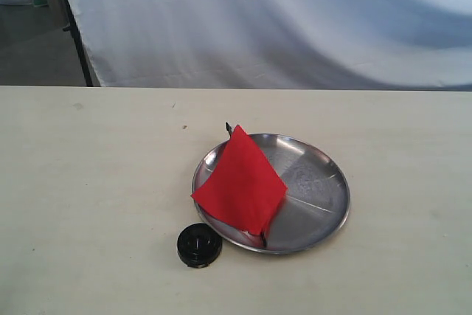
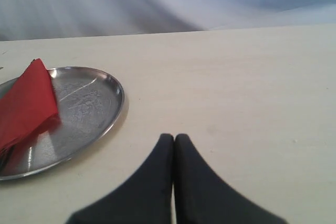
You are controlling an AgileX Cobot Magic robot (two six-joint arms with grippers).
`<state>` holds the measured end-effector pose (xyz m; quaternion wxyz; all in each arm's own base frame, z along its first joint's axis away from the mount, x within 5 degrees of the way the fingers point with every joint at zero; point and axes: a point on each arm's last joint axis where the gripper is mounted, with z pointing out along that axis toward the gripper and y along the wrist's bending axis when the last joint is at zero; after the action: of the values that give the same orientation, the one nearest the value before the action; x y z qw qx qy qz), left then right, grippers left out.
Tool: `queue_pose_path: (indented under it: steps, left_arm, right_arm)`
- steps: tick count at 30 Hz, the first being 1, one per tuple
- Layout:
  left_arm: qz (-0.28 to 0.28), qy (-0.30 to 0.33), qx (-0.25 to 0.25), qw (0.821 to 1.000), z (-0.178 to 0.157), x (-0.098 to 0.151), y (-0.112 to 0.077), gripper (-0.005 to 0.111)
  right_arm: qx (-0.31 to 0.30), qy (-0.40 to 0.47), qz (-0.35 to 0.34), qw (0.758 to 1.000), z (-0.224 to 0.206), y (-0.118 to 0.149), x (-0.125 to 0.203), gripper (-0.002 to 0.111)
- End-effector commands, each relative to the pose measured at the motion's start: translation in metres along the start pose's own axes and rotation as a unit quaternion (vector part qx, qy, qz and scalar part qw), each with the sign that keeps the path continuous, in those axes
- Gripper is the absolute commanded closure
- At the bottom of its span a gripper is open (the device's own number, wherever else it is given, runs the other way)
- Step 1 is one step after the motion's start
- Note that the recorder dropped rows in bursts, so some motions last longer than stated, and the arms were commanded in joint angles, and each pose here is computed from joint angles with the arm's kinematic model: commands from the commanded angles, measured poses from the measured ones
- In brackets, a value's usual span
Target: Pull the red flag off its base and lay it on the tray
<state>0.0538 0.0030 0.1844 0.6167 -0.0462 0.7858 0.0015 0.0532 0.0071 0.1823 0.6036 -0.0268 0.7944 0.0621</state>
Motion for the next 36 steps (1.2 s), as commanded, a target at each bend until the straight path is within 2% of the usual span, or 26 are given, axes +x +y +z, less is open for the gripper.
queue_pose_path:
  steps: [1, 36]
  left_arm:
    - [-0.002, -0.002, 0.000, 1.000, 0.0001, 0.0005, 0.0000, 0.107]
    - [-0.002, -0.002, 0.000, 1.000, 0.0001, 0.0005, 0.0000, 0.107]
  right_arm:
    - [0.006, -0.003, 0.002, 1.000, -0.0002, -0.0008, 0.0006, 0.109]
    - [0.015, -0.003, 0.001, 1.000, -0.0002, -0.0018, 0.0005, 0.109]
